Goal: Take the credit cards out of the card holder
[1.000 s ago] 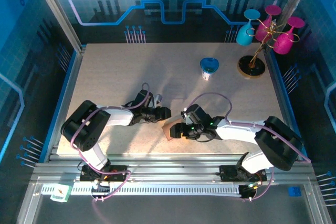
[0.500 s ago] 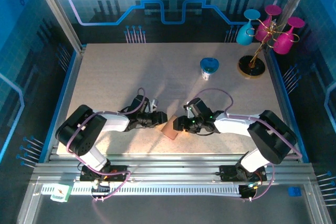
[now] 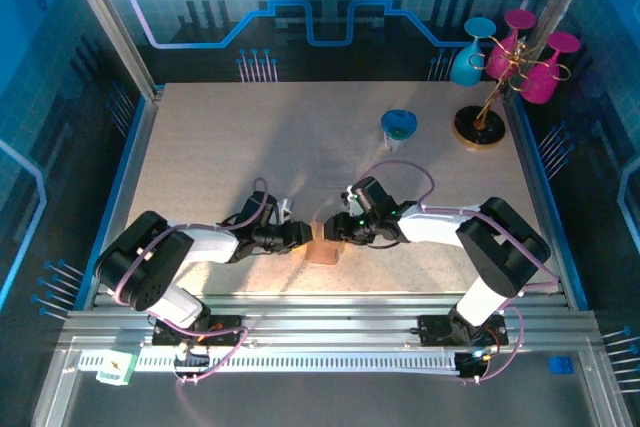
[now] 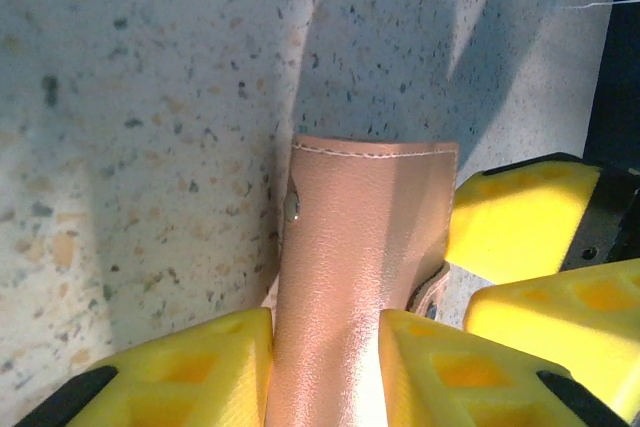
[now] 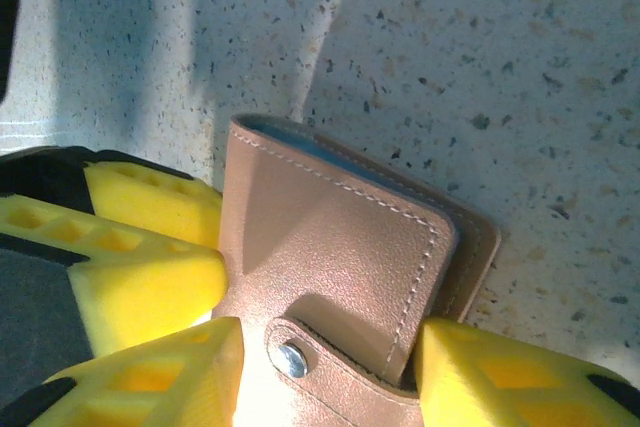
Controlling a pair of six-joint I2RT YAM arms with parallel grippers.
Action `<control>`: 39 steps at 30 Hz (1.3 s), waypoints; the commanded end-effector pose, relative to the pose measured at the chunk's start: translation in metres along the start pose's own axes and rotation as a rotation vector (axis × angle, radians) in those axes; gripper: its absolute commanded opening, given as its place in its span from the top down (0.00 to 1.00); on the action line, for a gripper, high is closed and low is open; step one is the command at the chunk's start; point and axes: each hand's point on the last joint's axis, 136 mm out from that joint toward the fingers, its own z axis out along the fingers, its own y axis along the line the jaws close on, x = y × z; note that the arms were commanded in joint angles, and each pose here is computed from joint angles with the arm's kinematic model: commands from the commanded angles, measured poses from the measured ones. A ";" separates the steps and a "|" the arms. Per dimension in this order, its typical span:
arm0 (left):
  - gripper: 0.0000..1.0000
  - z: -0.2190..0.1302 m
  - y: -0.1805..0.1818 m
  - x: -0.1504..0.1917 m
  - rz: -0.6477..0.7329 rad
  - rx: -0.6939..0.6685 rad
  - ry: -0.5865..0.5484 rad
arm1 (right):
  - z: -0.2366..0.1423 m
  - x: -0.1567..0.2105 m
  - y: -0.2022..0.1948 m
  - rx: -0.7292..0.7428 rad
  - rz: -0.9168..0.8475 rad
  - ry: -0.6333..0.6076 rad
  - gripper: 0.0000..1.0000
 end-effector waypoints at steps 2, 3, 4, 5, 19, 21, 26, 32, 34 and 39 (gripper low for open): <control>0.67 -0.001 -0.005 0.011 -0.024 0.027 0.025 | -0.014 -0.008 0.002 0.036 -0.040 -0.014 0.50; 0.67 -0.001 -0.005 0.011 -0.027 0.028 0.026 | -0.017 -0.007 0.001 0.050 -0.044 -0.015 0.50; 0.67 -0.001 -0.005 0.011 -0.030 0.029 0.027 | -0.021 -0.007 0.001 0.064 -0.051 -0.018 0.49; 0.67 -0.001 -0.007 0.011 -0.028 0.034 0.027 | -0.025 -0.008 0.001 0.077 -0.055 -0.023 0.49; 0.68 -0.021 -0.003 0.001 -0.038 -0.091 -0.016 | -0.059 -0.007 0.010 0.153 -0.067 -0.081 0.46; 0.69 -0.023 -0.008 -0.003 -0.040 -0.070 -0.025 | -0.058 -0.005 0.011 0.172 -0.070 -0.072 0.47; 0.77 -0.023 -0.021 -0.007 -0.049 -0.042 -0.008 | -0.052 -0.005 0.012 0.267 -0.073 -0.039 0.55; 0.91 -0.014 -0.026 -0.009 -0.094 0.006 0.016 | -0.037 -0.002 0.020 0.318 -0.098 0.001 0.65; 0.92 -0.010 -0.028 -0.009 -0.111 0.028 0.028 | -0.033 -0.001 0.018 0.350 -0.107 0.018 0.66; 0.95 -0.002 -0.020 -0.006 -0.155 0.030 0.050 | -0.023 0.005 0.018 0.413 -0.133 0.064 0.71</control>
